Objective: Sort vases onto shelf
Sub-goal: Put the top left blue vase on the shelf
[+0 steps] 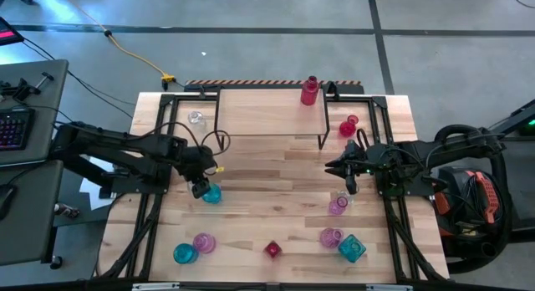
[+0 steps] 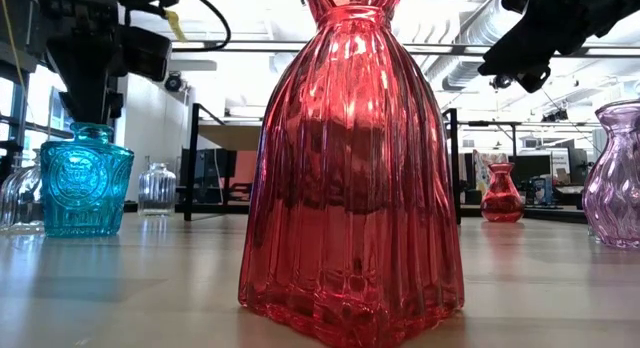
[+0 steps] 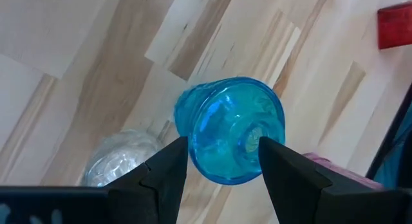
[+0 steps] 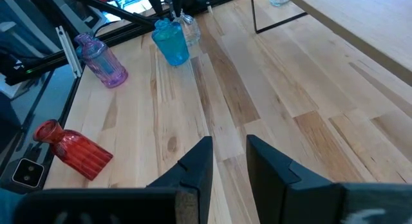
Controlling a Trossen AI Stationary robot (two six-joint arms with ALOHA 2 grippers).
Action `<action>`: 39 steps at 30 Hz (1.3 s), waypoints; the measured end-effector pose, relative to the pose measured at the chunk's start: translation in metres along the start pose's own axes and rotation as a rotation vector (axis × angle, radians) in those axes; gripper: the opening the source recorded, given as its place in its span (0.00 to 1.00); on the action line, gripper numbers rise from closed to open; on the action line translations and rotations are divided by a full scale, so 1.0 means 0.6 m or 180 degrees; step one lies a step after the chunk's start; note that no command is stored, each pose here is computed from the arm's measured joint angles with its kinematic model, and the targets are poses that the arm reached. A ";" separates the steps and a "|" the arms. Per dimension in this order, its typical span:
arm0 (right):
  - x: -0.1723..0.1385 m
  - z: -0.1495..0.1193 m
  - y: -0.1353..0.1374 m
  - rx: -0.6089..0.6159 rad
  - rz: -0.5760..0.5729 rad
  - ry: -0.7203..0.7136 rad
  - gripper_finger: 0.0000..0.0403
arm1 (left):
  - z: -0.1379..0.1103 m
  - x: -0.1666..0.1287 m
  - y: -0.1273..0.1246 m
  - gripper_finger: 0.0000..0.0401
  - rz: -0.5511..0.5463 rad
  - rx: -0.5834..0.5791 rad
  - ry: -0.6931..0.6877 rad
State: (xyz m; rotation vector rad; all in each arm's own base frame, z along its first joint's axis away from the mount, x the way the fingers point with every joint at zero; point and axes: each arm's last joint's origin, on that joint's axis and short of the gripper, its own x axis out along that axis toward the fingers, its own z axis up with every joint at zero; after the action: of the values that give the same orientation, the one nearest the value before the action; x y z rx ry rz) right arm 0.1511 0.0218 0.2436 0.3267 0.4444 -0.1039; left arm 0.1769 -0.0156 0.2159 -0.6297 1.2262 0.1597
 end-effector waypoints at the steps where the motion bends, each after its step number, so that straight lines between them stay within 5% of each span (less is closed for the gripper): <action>1: 0.000 0.000 0.000 -0.0001 -0.0001 0.0000 0.18 | 0.001 0.005 -0.001 0.45 0.0023 0.0012 0.0040; 13: 0.000 -0.001 -0.001 -0.0005 -0.0012 0.0025 0.18 | 0.015 0.035 -0.008 0.43 0.0068 0.0063 0.0161; 26: 0.000 -0.002 -0.001 -0.0010 -0.0020 0.0041 0.18 | 0.019 0.035 -0.009 0.29 0.0057 0.0077 0.0059; 39: 0.000 -0.003 -0.003 -0.0014 -0.0103 0.0027 0.18 | 0.017 0.041 -0.005 0.04 0.0168 0.0165 0.0100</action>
State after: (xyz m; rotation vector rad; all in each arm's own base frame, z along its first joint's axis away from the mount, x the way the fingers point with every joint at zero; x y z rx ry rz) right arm 0.1502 0.0209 0.2418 0.3157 0.4584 -0.1333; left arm 0.1954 -0.0180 0.1966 -0.5570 1.2739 0.1623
